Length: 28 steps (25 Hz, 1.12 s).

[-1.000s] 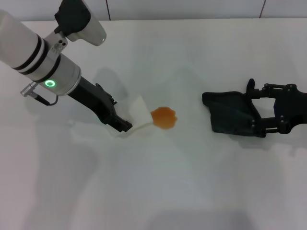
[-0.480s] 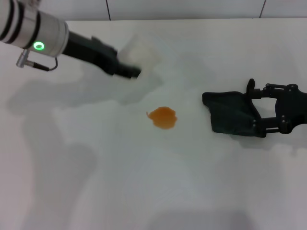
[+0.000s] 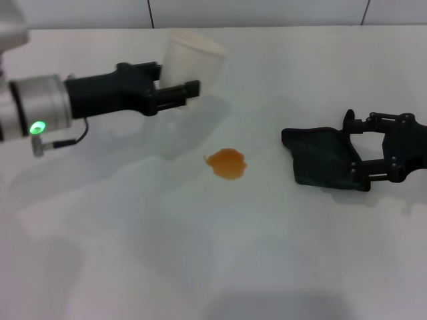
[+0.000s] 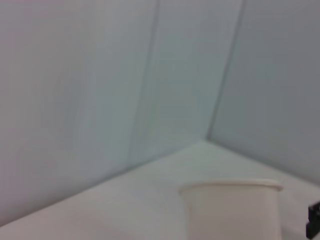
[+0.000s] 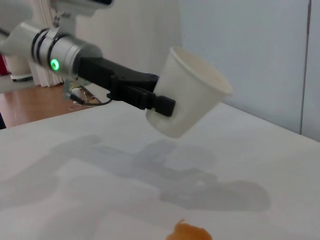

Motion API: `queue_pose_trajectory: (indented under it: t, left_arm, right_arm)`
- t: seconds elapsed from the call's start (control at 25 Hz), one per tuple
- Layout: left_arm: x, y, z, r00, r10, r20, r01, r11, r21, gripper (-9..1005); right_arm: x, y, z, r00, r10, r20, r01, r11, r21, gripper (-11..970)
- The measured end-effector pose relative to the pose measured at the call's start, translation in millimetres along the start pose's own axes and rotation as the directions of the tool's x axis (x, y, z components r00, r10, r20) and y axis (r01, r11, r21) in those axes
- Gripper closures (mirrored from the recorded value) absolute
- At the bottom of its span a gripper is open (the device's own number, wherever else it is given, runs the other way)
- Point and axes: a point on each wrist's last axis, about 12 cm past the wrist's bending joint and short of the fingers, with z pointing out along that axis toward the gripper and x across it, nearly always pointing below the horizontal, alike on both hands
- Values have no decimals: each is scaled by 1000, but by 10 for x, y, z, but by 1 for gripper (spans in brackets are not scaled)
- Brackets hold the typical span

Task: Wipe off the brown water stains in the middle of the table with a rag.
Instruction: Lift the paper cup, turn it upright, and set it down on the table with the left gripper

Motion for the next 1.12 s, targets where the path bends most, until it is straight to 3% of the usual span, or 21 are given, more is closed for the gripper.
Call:
queue_pose_trajectory:
  t: [0.12,0.48,0.88,1.12]
  left_arm:
    - [272,-53,-174,990,-34,140,43,997,-62,402]
    - [590,-166,-380,948,-8,319,66,983,-172,410]
    - [762,-227,-470,940,144,308,-58,961,-271,412]
    - [860,-253,-455,947,138,291,-48,954,-296,413]
  right_arm:
    - [-4,-3,1,1000,-1,0,1,1000,1,101]
    - [-38,-17,14,1000,-12,2,12,1000,0,101]
    - [-38,-17,15,1000,-11,4,11,1000,0,102]
    - [-61,-22,15,1000,-17,11,17,1000,2,102]
